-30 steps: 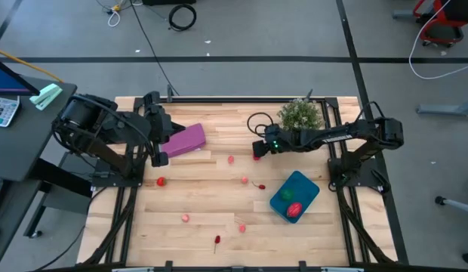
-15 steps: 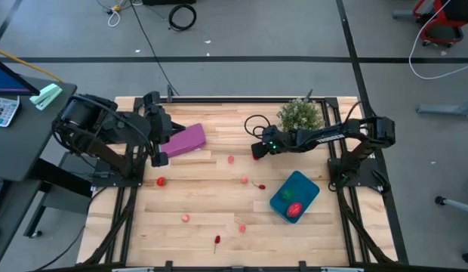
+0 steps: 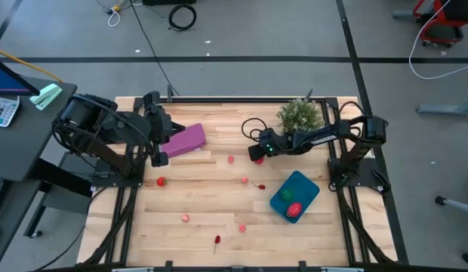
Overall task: Pick and placing Produce into tupperware
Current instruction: Put the red strawberry into the blue bin
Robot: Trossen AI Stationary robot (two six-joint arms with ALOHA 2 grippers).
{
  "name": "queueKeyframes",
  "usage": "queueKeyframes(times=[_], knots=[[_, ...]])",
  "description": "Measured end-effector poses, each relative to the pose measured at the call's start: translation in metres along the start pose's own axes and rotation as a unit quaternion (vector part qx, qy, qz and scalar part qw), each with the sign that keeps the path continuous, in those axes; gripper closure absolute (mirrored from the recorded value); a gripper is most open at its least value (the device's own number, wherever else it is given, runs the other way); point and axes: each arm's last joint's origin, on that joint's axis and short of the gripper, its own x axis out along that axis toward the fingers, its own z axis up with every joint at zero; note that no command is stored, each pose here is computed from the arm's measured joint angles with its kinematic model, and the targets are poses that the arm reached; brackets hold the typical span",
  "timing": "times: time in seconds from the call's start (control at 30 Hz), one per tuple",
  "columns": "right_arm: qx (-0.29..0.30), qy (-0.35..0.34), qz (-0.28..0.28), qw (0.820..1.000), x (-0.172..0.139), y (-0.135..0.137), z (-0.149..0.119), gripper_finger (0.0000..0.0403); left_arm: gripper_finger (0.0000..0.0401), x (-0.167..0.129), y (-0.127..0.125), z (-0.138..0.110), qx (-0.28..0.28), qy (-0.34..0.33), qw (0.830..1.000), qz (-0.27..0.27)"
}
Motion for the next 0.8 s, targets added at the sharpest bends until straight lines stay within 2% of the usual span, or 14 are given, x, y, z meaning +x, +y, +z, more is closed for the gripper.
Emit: queueKeyframes(times=[0.27, 0.57, 0.8], knots=[[-0.011, 0.004, 0.002, 1.0, -0.002, 0.001, -0.001, 0.0246, 0.0394, 0.0, 0.0, 0.0, 0.001, 0.0, 1.0, 0.0], [-0.025, 0.025, -0.001, 0.999, -0.004, 0.005, -0.012, 0.0265, 0.0378, 0.0, 0.0, 0.0, 0.001, 0.001, 1.0, 0.0], [-0.037, 0.031, 0.003, 0.999, -0.005, 0.008, -0.018, 0.0278, 0.0392, 0.0, 0.0, 0.0, -0.001, 0.001, 1.0, 0.0]])
